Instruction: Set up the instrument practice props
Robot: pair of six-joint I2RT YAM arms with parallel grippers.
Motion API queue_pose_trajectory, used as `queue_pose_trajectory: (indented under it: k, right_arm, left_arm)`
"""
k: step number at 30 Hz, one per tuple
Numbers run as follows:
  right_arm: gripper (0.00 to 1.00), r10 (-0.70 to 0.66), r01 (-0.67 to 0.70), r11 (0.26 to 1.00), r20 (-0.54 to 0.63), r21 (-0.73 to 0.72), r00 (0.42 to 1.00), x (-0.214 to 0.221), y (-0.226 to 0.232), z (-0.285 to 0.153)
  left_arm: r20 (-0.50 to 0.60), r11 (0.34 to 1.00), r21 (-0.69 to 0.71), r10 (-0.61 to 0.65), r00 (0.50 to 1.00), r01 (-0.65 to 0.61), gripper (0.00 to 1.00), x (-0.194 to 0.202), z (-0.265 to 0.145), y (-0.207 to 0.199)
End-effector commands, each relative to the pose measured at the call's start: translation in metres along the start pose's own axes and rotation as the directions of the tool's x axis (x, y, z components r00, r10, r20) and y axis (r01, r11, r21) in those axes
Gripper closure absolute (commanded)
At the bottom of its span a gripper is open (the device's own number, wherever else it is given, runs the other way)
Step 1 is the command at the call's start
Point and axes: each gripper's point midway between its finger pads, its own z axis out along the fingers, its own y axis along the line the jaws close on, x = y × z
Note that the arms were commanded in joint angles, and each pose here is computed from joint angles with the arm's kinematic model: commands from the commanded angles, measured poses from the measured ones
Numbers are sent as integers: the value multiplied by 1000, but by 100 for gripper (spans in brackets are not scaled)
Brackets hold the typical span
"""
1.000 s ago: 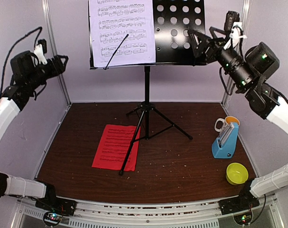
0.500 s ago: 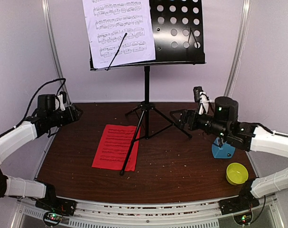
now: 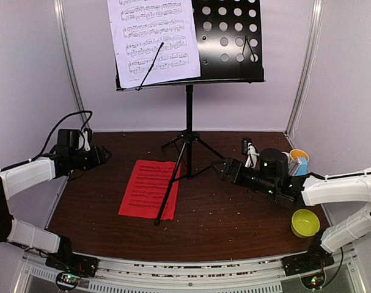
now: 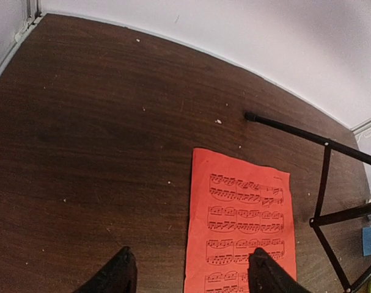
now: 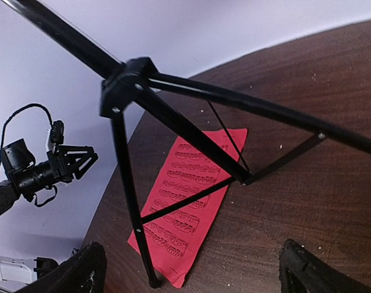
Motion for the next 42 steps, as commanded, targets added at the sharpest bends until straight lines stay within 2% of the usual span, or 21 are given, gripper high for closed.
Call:
queue_pose_trajectory:
  k: [1,5,12,20,28,34,39,42]
  right_arm:
    - [2,147,-146,988,17,-46,989,10,5,18]
    - [5,219,-221,974,-48,-51,975,37,6,39]
    - [17,342,-348,937,-143,-19,929,80,-5,75]
    - [21,385,-383,922,-229,58,894,115,-16,97]
    - [27,467,-439,884,-258,160,846,145,-43,97]
    - [33,500,-457,865,-277,208,820,162,-59,92]
    - [40,555,-513,831,-272,213,786,169,-71,92]
    - [48,582,-552,813,-273,187,766,169,-72,94]
  left_arm:
    - [-43,1000,7,-4,999,5,35,21,13,10]
    - [-104,1000,4,-25,994,25,38,48,20,19]
    - [-181,999,15,-37,983,40,43,83,36,22]
    - [-267,999,36,-29,963,40,50,115,63,18]
    - [-353,994,108,23,935,16,61,150,84,-13]
    - [-396,986,156,12,918,55,65,177,95,-38]
    - [-415,980,194,38,909,48,66,190,102,-58]
    - [-431,977,210,60,901,36,67,197,107,-67]
